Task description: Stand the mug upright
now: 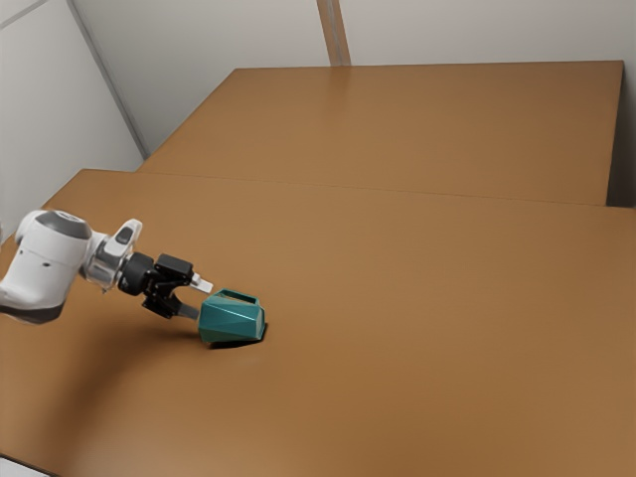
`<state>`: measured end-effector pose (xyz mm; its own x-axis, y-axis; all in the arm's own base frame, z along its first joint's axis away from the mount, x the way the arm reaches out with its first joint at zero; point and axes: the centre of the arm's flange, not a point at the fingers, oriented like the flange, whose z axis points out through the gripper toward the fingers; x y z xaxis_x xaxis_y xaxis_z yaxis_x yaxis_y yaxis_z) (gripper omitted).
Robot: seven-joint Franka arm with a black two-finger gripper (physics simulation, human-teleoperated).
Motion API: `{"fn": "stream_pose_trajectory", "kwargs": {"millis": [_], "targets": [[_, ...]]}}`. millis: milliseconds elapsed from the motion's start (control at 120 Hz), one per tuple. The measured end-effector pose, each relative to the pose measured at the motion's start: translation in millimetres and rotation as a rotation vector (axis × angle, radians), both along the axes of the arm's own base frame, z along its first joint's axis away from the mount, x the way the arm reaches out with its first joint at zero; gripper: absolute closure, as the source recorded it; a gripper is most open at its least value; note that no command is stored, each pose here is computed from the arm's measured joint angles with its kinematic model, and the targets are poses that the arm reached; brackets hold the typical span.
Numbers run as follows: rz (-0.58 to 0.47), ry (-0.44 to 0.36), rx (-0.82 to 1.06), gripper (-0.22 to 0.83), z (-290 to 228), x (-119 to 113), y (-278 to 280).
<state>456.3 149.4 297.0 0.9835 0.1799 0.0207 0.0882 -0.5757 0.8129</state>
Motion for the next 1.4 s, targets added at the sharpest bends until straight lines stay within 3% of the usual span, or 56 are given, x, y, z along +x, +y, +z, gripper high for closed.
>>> {"fn": "stream_pose_trajectory", "kwargs": {"millis": [267, 617, 1000, 1400], "targets": [[-0.003, -0.045, -0.065, 0.02, -20.4, 7.2, -12.9], [-0.004, -0.086, -0.104, 0.42, -33.7, 1.1, -12.1], [-0.041, -0.140, -0.111, 0.69, -31.3, 1.3, -14.4], [-0.100, -0.235, -0.073, 0.77, -0.9, 13.6, -23.4]]}}
